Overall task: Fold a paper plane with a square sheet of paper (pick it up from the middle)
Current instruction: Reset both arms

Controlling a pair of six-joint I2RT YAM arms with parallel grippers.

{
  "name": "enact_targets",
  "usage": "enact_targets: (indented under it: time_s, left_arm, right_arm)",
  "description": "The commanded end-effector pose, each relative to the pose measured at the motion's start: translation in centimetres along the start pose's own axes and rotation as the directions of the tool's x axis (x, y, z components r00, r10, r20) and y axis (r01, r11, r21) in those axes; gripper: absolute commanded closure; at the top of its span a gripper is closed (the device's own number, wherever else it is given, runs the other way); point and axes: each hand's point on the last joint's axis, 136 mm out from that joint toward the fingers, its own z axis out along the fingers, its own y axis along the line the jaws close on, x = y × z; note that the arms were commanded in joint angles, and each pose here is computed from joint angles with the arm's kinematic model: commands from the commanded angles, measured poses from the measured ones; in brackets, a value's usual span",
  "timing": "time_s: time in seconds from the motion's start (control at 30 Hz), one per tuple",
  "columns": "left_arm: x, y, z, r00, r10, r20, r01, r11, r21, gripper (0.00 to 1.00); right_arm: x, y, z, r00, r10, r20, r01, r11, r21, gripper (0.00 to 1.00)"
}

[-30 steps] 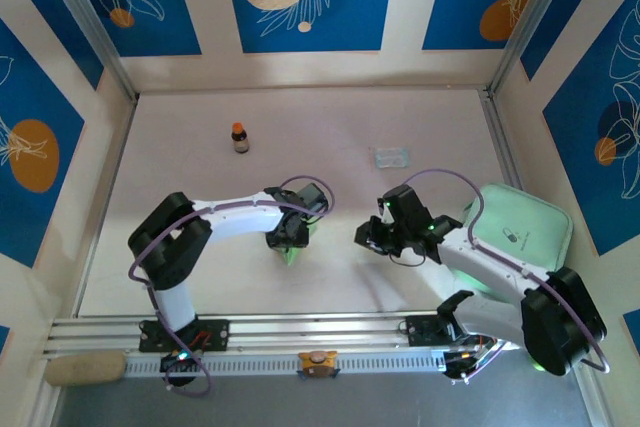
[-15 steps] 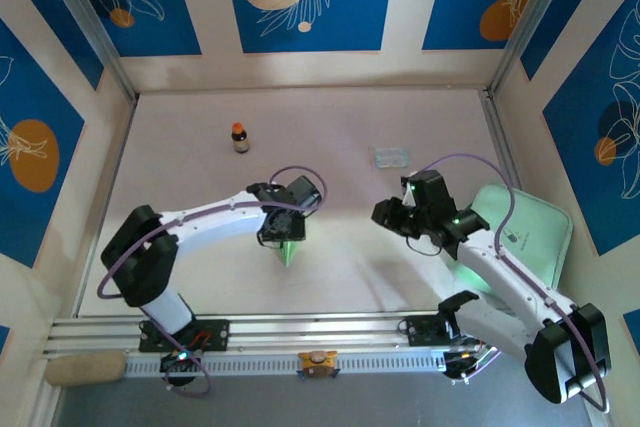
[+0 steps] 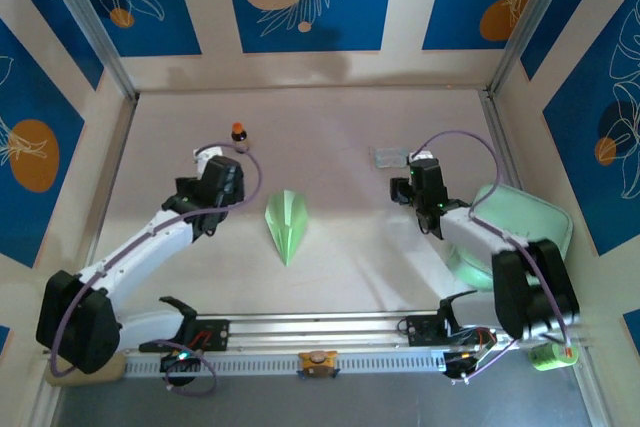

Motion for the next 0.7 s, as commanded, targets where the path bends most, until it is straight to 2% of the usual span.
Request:
enact_targets:
  time_s: [0.0, 0.07, 0.13, 0.17, 0.3, 0.37, 0.4, 0.53, 0.6, 0.67]
  left_arm:
    - [-2.0, 1.5, 2.3, 0.978, 0.138, 0.156, -0.13, 0.99, -0.062, 0.0]
    - [-1.0, 2.3, 4.0, 0.982, 0.11, 0.156, -0.102, 0.993, -0.06, 0.0]
    - [-0.2, 2.4, 5.2, 0.983, 0.088, 0.159, -0.082, 0.996, -0.039, 0.0]
    - [-0.1, 2.2, 5.6, 0.981, 0.082, 0.176, -0.08, 0.997, -0.018, 0.0]
    - [-0.9, 2.0, 6.0, 0.942, 0.01, 0.334, -0.027, 0.999, 0.046, 0.0]
    - [-1.3, 1.9, 6.2, 0.924, 0.013, 0.383, -0.041, 0.997, 0.065, 0.0]
    - [-1.2, 1.9, 6.4, 0.917, 0.005, 0.399, -0.039, 0.996, 0.077, 0.0]
    - [0.8, 1.7, 7.8, 0.911, -0.054, 0.408, -0.01, 0.988, 0.155, 0.0]
    - [0.6, 1.7, 8.0, 0.884, -0.071, 0.462, -0.009, 0.985, 0.17, 0.0]
    - [1.4, 2.5, 9.1, 0.93, -0.102, 0.354, 0.047, 0.986, 0.162, 0.0]
  right_arm:
    - [-3.9, -0.6, 0.7, 0.971, -0.075, 0.228, 0.079, 0.997, -0.01, 0.31]
    - [-4.3, -0.2, 0.5, 0.956, -0.071, 0.286, 0.094, 0.993, -0.069, 0.31]
    - [-4.7, 0.4, -0.5, 0.925, -0.024, 0.379, 0.102, 0.977, -0.187, 0.31]
    - [-4.3, 0.1, -0.5, 0.923, 0.001, 0.384, 0.091, 0.971, -0.221, 0.31]
    - [-3.4, -0.6, 0.7, 0.908, 0.049, 0.415, 0.057, 0.969, -0.24, 0.29]
    - [-3.4, -1.1, 1.6, 0.939, 0.057, 0.338, 0.025, 0.972, -0.233, 0.26]
    - [-3.6, -2.0, 2.2, 0.945, 0.096, 0.313, -0.027, 0.975, -0.22, 0.01]
    - [-3.5, -2.4, 2.3, 0.945, 0.115, 0.306, -0.049, 0.976, -0.213, 0.01]
    - [-3.6, -2.4, 2.3, 0.944, 0.119, 0.307, -0.051, 0.974, -0.221, 0.01]
    - [-3.5, -2.4, 2.3, 0.945, 0.115, 0.307, -0.048, 0.975, -0.217, 0.01]
